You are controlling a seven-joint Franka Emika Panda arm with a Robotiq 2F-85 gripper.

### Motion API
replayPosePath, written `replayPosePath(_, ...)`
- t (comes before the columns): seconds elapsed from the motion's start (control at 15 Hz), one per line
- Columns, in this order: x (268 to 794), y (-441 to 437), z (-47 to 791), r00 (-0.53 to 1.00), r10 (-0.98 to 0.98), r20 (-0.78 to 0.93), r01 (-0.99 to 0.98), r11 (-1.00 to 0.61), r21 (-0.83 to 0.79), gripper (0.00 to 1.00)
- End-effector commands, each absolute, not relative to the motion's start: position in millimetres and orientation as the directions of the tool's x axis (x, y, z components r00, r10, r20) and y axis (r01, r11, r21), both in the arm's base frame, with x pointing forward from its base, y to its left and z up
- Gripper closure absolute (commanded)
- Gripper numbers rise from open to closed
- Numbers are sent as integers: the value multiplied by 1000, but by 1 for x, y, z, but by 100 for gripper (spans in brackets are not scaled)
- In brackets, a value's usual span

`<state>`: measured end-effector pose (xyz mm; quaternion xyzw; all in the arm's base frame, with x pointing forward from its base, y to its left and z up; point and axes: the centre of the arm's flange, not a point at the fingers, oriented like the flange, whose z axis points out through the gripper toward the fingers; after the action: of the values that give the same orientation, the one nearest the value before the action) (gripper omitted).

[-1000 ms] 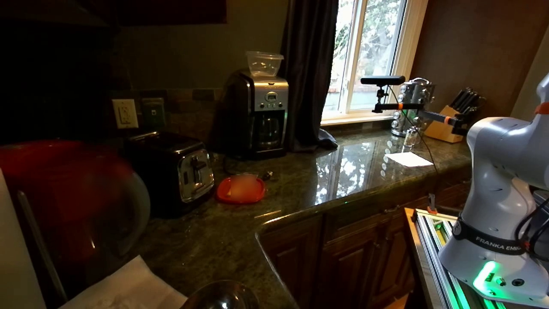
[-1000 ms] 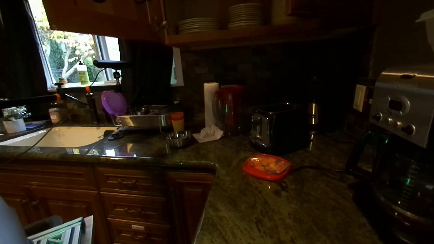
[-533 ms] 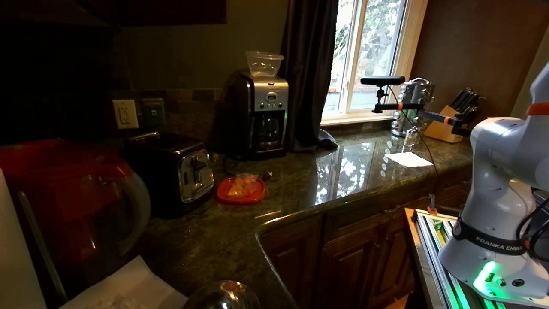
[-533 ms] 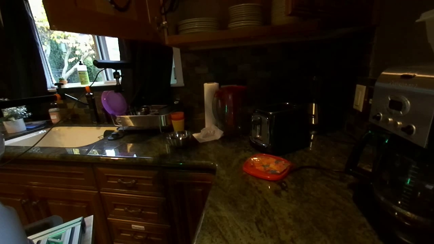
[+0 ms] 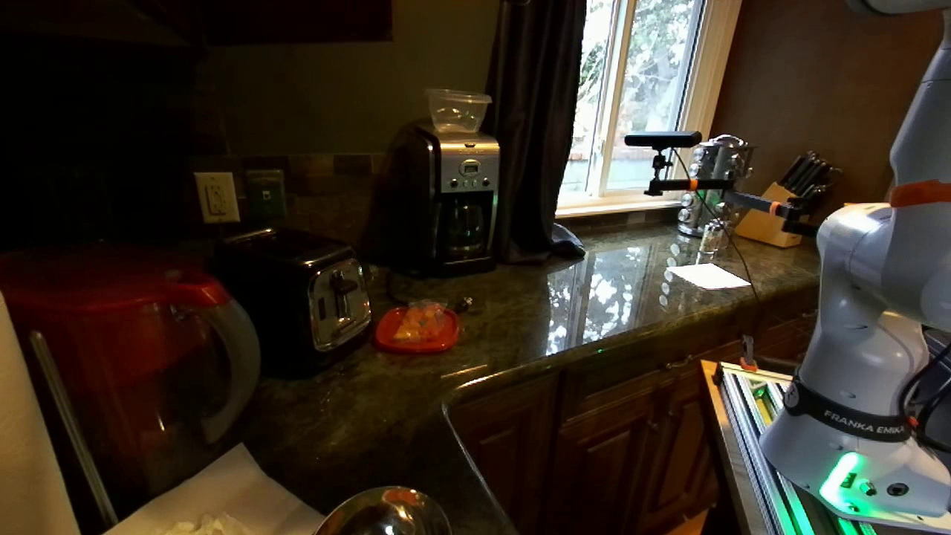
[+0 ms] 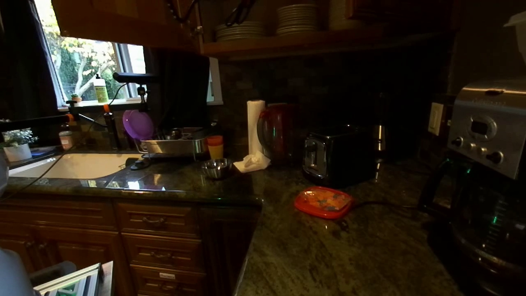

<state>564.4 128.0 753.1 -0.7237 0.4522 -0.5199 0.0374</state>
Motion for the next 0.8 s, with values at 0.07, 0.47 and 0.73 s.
replayPosePath(0.07,596,124,753,27,-645,764,-625,-608,-490,0)
replayPosePath(0.47,640,83,757,-69,-553,830,-719,-549,-425,0)
replayPosePath(0.73,655,42,759,-153,-516,843,-823,-406,-397,0)
